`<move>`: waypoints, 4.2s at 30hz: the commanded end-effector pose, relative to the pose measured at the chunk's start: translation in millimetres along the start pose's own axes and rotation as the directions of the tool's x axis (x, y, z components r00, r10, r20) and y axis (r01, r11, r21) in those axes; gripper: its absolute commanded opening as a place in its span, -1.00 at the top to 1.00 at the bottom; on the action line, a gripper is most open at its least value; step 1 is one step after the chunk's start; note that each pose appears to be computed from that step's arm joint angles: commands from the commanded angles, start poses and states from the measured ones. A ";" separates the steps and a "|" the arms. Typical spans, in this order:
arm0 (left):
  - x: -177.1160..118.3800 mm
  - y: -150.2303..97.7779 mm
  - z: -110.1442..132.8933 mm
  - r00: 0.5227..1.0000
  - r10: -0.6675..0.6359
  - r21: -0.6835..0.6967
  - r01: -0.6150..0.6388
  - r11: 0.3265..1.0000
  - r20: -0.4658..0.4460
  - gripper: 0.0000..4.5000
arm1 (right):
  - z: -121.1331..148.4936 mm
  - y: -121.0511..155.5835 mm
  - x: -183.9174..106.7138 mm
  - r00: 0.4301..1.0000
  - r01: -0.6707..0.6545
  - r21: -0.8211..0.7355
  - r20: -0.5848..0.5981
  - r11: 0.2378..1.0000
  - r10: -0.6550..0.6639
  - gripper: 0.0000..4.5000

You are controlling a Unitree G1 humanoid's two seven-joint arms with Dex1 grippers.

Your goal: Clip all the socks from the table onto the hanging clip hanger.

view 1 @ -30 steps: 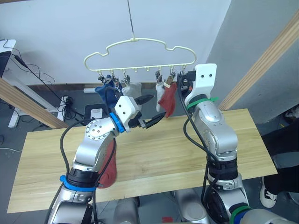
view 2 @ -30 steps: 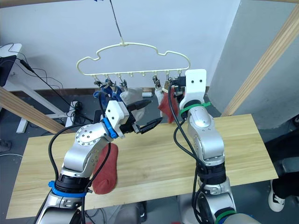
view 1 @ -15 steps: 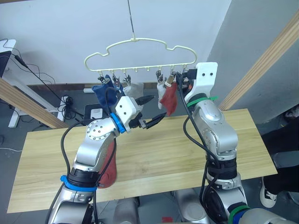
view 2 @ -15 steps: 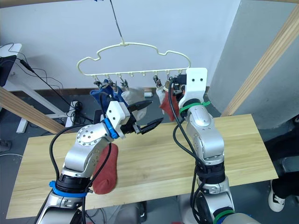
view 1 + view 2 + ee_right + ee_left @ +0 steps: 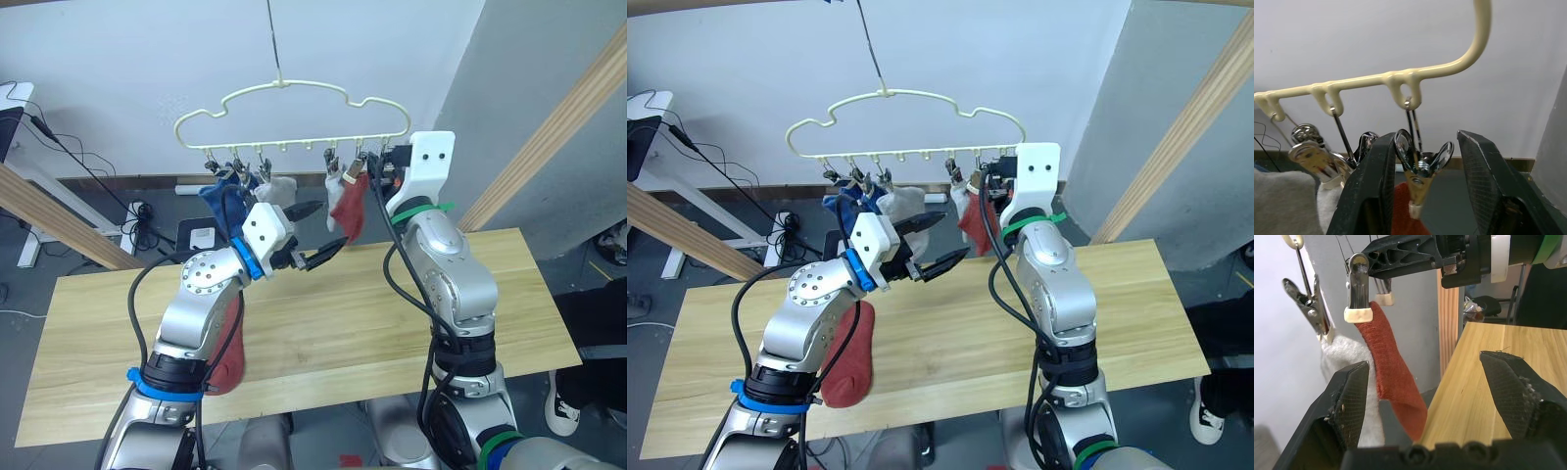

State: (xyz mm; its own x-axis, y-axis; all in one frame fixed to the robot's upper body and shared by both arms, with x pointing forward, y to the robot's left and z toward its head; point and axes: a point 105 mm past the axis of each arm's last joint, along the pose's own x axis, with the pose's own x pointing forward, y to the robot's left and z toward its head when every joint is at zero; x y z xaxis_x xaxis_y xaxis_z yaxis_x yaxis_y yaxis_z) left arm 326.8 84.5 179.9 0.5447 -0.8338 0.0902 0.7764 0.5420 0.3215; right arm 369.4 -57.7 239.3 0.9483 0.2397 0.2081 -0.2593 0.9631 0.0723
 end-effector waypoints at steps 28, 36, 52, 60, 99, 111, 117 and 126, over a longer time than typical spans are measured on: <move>-35.5 -2.1 -32.9 0.975 0.199 0.023 -0.198 0.980 -0.100 -0.78 | 20.6 9.8 -3.0 0.995 -0.061 -0.004 0.083 0.998 0.061 0.99; -125.0 10.5 -93.0 0.719 0.598 -0.173 -0.679 0.713 -0.353 -0.99 | 21.1 10.0 -2.5 0.994 -0.074 -0.012 0.083 0.997 0.075 1.00; -171.0 -11.7 -159.9 0.447 0.603 -0.224 -0.884 0.410 -0.661 -0.91 | 19.7 12.3 -2.3 0.992 -0.100 -0.031 0.070 0.995 0.102 1.00; -178.5 -17.5 -167.8 0.411 0.579 -0.189 -0.895 0.405 -0.704 0.05 | 19.6 13.1 -2.7 0.992 -0.100 -0.031 0.068 0.994 0.102 1.00; 59.5 -9.5 -25.1 0.972 0.226 -0.080 -0.222 0.972 0.058 1.00 | 25.5 6.5 -3.3 0.994 -0.070 -0.051 0.084 0.996 0.074 1.00; 65.4 9.2 -8.0 0.920 0.361 -0.111 -0.347 0.931 0.152 1.00 | 25.5 7.6 -4.3 0.994 -0.073 -0.050 0.080 0.996 0.077 1.00; 64.9 7.7 -1.9 0.918 0.352 -0.101 -0.339 0.936 0.184 1.00 | 24.6 6.6 -4.5 0.994 -0.070 -0.050 0.076 0.996 0.074 1.00; 66.5 2.9 -4.1 0.928 0.329 -0.100 -0.315 0.944 0.177 1.00 | 24.2 7.5 -3.6 0.994 -0.071 -0.043 0.076 0.997 0.074 1.00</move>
State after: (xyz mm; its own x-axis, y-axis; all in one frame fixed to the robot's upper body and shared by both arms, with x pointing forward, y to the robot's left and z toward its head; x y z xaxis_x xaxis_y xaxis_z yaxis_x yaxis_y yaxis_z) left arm 371.5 34.8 170.6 0.7321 -0.6078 0.3075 0.5880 0.7918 0.1651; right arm 367.6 -56.5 245.2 0.9297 0.2955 0.2198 -0.3073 0.9514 0.0208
